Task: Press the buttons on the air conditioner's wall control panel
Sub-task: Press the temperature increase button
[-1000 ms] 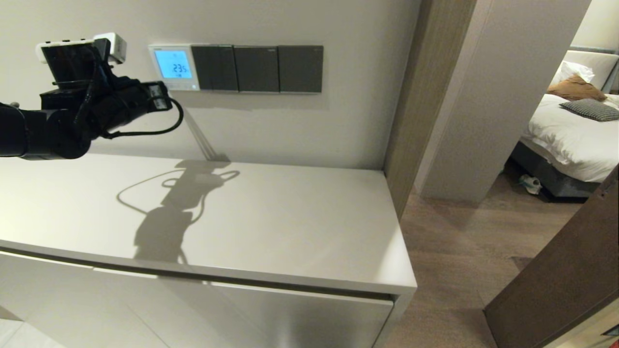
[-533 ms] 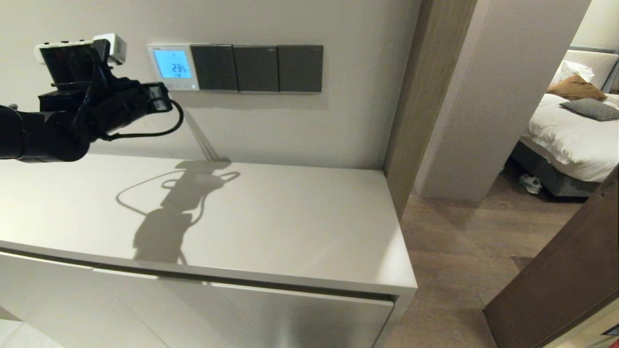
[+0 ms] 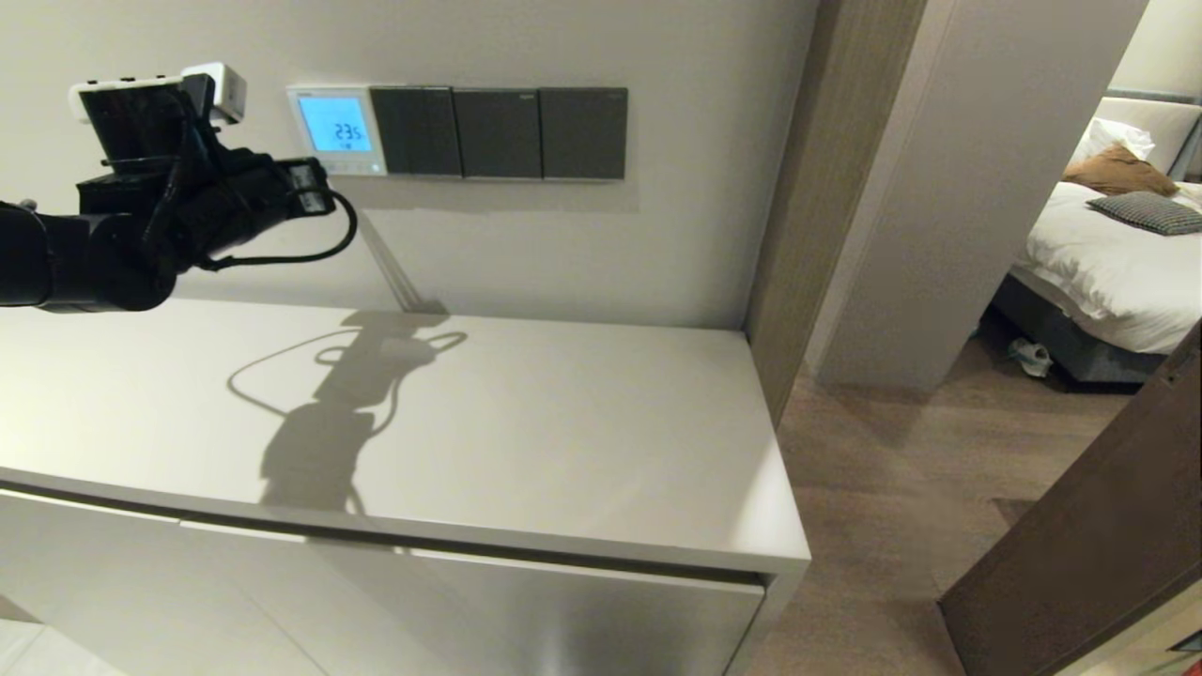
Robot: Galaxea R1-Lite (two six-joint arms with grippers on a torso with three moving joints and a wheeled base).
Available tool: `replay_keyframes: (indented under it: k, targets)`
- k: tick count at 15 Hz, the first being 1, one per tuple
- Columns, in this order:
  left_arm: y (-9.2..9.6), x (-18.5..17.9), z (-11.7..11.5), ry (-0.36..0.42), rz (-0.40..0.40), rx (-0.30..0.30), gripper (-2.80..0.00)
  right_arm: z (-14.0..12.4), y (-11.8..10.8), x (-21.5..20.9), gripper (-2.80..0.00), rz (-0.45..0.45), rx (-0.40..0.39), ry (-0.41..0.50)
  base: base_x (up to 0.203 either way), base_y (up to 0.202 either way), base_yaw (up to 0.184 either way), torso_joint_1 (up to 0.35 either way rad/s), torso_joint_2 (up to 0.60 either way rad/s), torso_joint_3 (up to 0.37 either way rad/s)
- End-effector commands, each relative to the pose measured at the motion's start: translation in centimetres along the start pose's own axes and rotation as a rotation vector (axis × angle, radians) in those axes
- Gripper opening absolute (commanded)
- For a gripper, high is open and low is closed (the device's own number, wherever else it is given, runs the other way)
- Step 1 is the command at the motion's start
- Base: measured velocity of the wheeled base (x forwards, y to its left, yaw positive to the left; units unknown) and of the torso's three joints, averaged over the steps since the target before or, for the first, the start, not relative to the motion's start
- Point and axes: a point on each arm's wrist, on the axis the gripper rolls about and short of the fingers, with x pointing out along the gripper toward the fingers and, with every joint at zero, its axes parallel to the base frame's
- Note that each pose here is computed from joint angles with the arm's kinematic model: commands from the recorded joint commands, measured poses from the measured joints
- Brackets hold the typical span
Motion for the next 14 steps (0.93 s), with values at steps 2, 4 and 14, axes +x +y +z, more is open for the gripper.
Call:
replay_keyframes:
  k: [2, 4, 14]
  targets:
    - [0.0, 0.3, -0.1, 0.0, 0.0, -0.001, -2.8, 0.0, 0.0, 0.0, -2.8, 0.001, 0.0, 0.003, 0.0, 0.0, 0.0, 0.0, 0.0, 0.0]
    - [0.0, 0.4, -0.2, 0.003, 0.0, -0.001, -2.8, 0.0, 0.0, 0.0, -2.8, 0.001, 0.0, 0.003, 0.0, 0.0, 0.0, 0.0, 0.0, 0.0]
    - [0.0, -0.9, 0.5, -0.009, -0.007, -0.002, -2.8, 0.0, 0.0, 0.0, -2.8, 0.001, 0.0, 0.003, 0.0, 0.0, 0.0, 0.0, 0.0, 0.0]
